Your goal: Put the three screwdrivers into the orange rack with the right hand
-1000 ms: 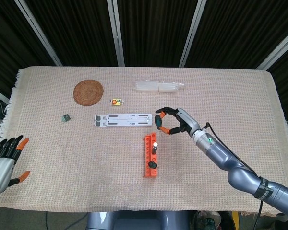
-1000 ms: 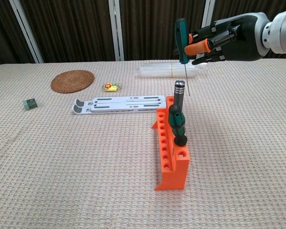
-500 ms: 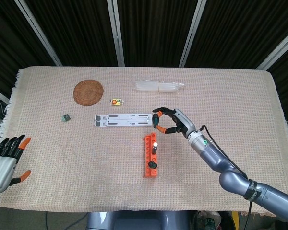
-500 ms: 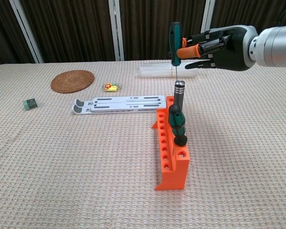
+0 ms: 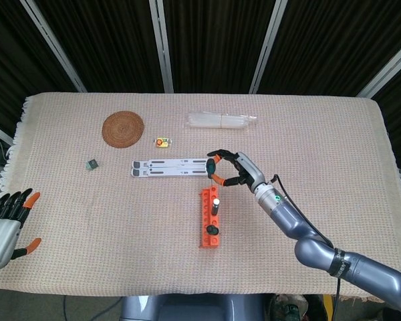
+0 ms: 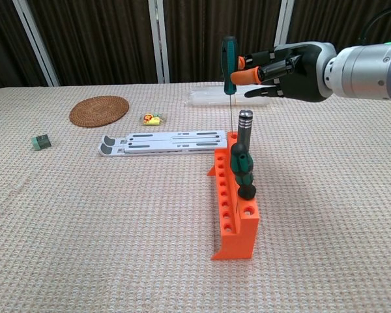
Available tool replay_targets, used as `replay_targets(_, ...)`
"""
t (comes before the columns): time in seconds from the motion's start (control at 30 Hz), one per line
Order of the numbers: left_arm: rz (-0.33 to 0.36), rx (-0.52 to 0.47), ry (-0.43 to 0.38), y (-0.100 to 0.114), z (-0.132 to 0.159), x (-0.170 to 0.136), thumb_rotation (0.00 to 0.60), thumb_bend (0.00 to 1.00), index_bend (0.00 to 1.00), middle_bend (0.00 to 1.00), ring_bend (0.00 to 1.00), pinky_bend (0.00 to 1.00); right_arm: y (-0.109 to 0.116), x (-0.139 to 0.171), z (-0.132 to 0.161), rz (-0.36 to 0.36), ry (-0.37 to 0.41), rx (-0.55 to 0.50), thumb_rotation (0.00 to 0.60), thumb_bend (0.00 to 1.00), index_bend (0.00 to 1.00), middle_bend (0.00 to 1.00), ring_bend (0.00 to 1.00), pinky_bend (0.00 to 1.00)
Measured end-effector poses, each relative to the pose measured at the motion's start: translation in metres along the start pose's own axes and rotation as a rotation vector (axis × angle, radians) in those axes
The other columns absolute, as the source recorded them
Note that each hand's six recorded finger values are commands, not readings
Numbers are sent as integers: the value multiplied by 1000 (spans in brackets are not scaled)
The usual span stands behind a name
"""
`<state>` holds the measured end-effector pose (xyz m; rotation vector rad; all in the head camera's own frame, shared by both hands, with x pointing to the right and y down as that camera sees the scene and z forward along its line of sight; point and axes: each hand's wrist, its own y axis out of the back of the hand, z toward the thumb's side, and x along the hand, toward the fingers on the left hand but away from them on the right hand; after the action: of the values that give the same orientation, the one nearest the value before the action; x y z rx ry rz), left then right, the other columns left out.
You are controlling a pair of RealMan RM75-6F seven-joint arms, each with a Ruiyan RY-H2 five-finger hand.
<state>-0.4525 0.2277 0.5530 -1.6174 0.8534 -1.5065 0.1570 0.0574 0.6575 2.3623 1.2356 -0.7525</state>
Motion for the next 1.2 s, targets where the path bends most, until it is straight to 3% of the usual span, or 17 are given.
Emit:
replay_targets(0.87,2,-1,-2,0,0,-2,600,209,0,0,0,0,-4,0,-23,3,-50,26,600,523,630,202,0,0)
replay_targets(1.2,5,-6,-2,-1,-1,-2,600,209,0,0,0,0,-8,5,-34,37,-72,94,600,416,559,178,0,0)
